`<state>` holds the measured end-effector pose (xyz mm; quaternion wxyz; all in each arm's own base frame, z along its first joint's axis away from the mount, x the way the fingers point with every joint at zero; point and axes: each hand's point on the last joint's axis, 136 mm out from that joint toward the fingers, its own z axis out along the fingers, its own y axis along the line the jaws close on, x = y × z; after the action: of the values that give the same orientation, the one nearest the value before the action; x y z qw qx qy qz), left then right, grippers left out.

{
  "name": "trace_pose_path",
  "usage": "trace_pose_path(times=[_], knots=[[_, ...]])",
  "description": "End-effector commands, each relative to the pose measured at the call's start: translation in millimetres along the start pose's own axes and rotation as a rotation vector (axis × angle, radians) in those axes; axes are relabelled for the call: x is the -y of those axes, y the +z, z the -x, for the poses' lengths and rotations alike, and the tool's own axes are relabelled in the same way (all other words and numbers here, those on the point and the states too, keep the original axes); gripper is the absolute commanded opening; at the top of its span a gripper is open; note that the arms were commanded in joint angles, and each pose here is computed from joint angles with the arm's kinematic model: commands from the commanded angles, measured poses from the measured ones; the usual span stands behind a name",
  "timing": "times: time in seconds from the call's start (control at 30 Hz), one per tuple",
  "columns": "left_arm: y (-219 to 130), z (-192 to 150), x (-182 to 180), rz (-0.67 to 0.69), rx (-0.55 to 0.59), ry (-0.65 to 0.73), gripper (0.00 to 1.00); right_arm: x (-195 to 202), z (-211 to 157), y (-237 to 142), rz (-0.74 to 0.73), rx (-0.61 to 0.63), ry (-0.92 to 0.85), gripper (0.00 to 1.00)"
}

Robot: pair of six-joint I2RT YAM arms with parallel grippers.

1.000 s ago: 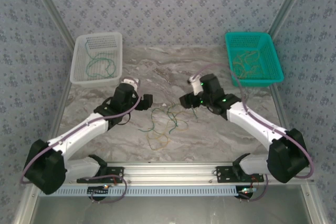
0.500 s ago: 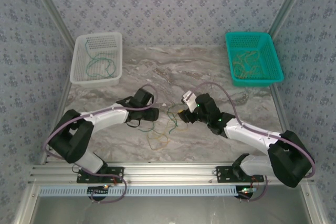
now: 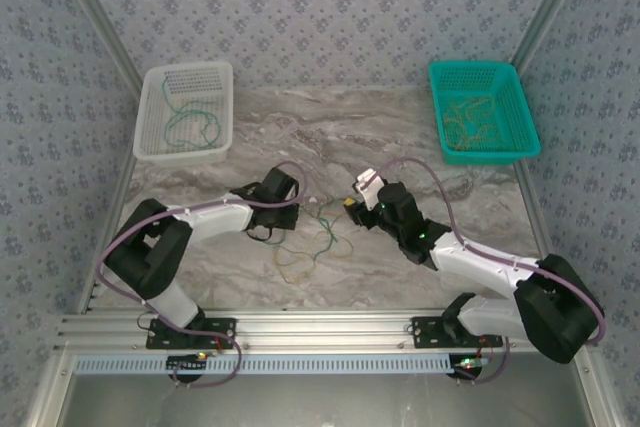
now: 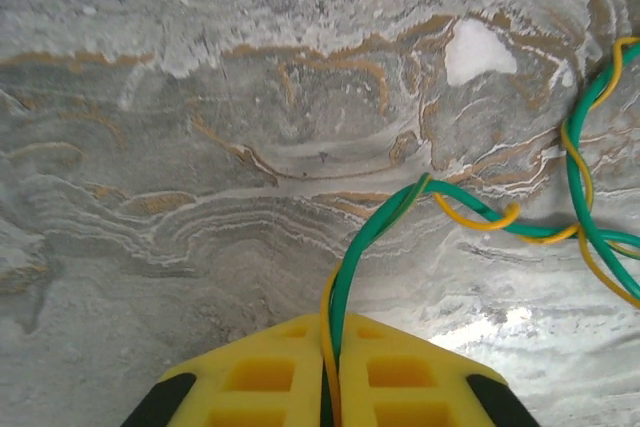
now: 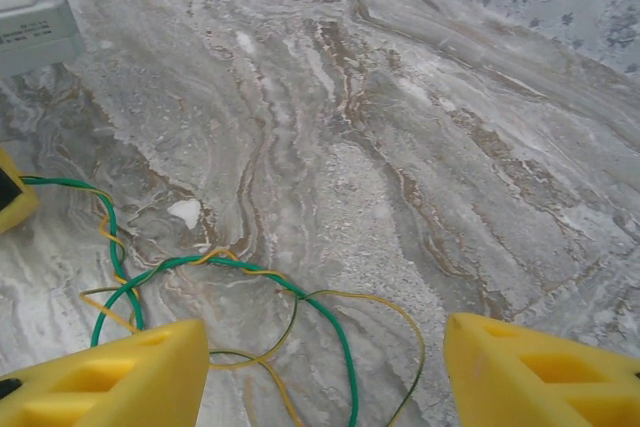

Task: Untangle the cables

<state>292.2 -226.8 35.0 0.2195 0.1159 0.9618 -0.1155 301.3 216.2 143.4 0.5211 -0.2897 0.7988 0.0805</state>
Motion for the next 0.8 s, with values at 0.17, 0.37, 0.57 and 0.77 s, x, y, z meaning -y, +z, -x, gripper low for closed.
trace_pose_path(times=[0.17,0.37,0.57,0.77], knots=[[-69,29,-5,0.058,0.092,0.023,0.00,18,13,-14,-0.098,0.081,0.043,0.66],[-106,37,-27,0.178,0.145,0.021,0.00,31,18,-30,-0.155,0.144,0.084,0.69],[-136,60,-34,0.250,0.256,0.034,0.00,42,16,-36,-0.188,0.155,0.115,0.70],[-176,90,-1,0.069,0.468,0.065,0.00,49,17,-44,-0.211,0.179,0.134,0.72]])
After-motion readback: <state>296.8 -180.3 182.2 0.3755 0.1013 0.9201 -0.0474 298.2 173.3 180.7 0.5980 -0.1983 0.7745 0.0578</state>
